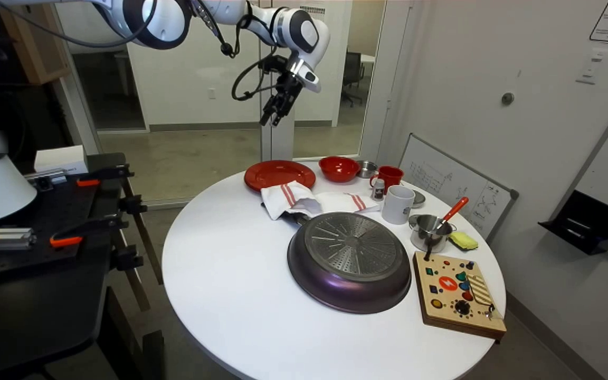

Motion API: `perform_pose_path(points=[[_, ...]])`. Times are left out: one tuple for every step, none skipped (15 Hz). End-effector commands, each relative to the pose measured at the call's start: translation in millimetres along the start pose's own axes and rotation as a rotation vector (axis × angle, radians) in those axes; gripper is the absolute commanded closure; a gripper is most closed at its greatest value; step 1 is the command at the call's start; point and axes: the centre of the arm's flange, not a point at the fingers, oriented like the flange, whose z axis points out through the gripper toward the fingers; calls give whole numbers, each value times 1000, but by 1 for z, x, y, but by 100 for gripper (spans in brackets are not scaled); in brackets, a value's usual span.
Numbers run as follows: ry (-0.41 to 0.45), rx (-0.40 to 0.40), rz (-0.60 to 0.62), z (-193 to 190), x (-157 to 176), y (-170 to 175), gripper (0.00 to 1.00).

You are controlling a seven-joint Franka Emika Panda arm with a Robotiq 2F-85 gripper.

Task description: Fold the towel on the table

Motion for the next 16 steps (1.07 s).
perform_pose_path(points=[[-112, 34, 164, 64, -49, 9, 0], [-134, 48, 210, 74, -47, 8, 0], [-153, 54, 260, 85, -42, 7, 0], [-176, 65, 305, 94, -38, 6, 0], [-193, 74, 355, 104, -34, 7, 0], [-209, 80, 405, 113, -30, 8, 0], [-222, 98, 450, 120, -25, 10, 0], [-208, 123, 497, 127, -21, 12, 0], [-195, 181, 492, 132, -15, 15, 0], [-165, 229, 462, 135, -9, 19, 0], [-147, 271, 437, 137, -1, 21, 0], [-136, 299, 385, 139, 7, 25, 0], [-130, 313, 365, 142, 15, 28, 0], [-128, 326, 320, 146, 21, 33, 0], [-121, 337, 271, 150, 26, 38, 0], [-115, 347, 221, 155, 31, 45, 0]])
